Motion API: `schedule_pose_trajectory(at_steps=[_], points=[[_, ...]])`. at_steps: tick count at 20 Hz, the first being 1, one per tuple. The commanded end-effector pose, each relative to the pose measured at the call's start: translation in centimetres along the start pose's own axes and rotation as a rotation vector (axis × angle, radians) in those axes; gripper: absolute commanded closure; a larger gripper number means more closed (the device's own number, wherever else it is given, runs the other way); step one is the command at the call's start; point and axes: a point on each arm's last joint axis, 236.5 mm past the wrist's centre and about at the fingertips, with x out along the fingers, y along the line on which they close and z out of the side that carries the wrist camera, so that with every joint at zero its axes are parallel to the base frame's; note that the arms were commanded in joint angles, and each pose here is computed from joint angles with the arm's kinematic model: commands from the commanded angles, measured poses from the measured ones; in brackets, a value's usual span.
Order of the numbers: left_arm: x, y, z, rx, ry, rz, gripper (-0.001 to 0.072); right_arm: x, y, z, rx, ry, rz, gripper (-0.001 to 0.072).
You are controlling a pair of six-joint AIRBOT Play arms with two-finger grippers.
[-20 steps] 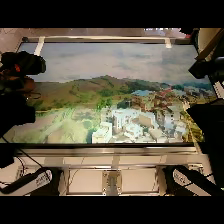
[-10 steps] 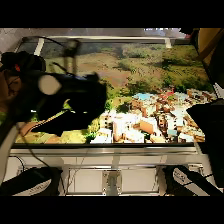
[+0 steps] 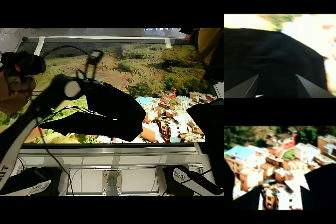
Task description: Fold the clothes and pants, and hang the long-sleeved shirts on hangers.
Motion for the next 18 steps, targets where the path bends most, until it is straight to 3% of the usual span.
schedule_pose_trajectory(at_steps=[1, 4, 10, 14, 18], points=[[-6.3, 12.3, -1.9, -0.146, 0.080, 0.290, 0.0171, 6.0, 7.4, 2.6, 0.019, -0.068, 0.283, 0.0163], [-12.2, 19.2, -7.7, -0.282, 0.198, 0.473, 0.0171, 14.4, 14.8, 2.2, -0.041, 0.009, 0.394, 0.0163], [-19.0, 22.5, -20.4, -0.563, 0.209, 0.637, 0.0171, 27.8, 28.0, 1.8, -0.159, 0.149, 0.537, 0.0164], [-20.9, 23.0, -25.6, -0.715, 0.181, 0.716, 0.0171, 31.4, 30.1, 2.2, -0.154, 0.210, 0.593, 0.0163], [-20.8, 22.9, -28.2, -0.793, 0.195, 0.738, 0.0171, 33.8, 29.0, -3.8, -0.170, 0.381, 0.580, 0.0164]])
